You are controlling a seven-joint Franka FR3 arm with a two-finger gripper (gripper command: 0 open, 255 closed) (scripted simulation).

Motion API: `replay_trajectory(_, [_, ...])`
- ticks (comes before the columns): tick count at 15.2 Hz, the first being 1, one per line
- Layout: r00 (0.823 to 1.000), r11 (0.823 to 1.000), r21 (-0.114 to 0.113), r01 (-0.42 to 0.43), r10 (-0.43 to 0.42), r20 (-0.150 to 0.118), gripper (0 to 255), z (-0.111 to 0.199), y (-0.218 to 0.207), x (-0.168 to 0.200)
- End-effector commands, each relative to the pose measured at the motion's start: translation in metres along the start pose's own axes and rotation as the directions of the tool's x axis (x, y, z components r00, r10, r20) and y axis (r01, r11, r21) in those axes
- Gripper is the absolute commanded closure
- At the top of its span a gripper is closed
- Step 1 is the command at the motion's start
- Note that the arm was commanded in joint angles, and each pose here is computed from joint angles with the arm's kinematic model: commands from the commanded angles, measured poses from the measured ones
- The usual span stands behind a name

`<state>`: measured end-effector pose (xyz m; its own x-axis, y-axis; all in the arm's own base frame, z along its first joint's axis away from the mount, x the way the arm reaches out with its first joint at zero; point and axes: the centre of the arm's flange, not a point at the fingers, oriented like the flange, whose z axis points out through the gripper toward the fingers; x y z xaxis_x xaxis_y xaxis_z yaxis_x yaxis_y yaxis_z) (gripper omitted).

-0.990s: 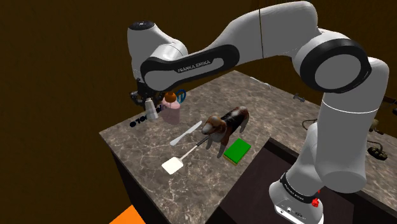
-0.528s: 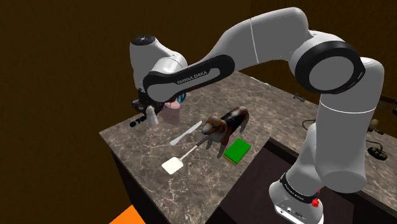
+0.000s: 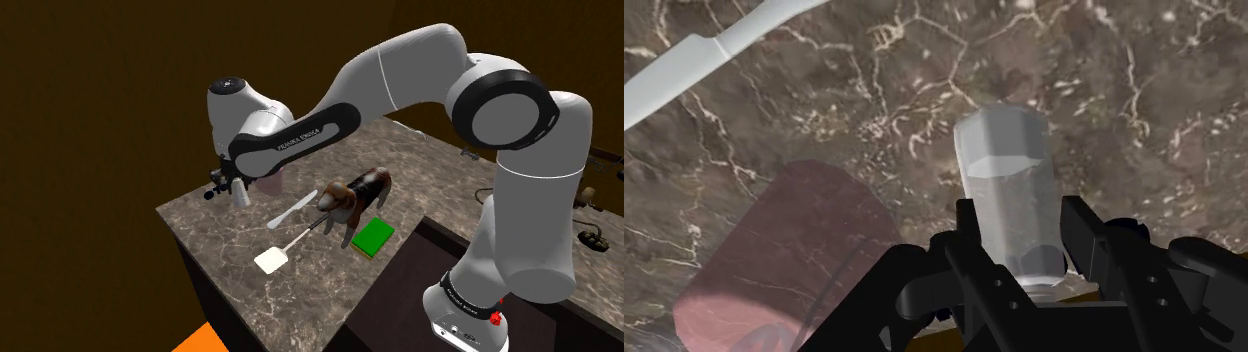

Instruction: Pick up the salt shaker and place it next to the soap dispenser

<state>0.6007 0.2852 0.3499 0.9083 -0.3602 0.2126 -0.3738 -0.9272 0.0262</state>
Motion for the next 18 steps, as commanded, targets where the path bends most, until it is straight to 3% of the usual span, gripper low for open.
replay_trajectory(1, [1.000, 1.000, 0.001, 0.000, 0.000, -0.001, 255, 0.004, -0.001, 0.000])
replay_trajectory(7, [1.000, 1.000, 0.001, 0.000, 0.000, -0.001, 255, 0.004, -0.001, 0.000])
replay_trajectory(8, [1.000, 1.000, 0.001, 0.000, 0.000, -0.001, 0, 0.004, -0.001, 0.000])
replay_trajectory(13, [1.000, 1.000, 0.001, 0.000, 0.000, -0.001, 0, 0.004, 0.000, 0.000])
replay_trajectory(17, [1.000, 1.000, 0.001, 0.000, 0.000, -0.001, 0, -0.046, 0.000, 0.000])
replay_trajectory(18, [1.000, 1.000, 0.001, 0.000, 0.000, -0.001, 0, -0.046, 0.000, 0.000])
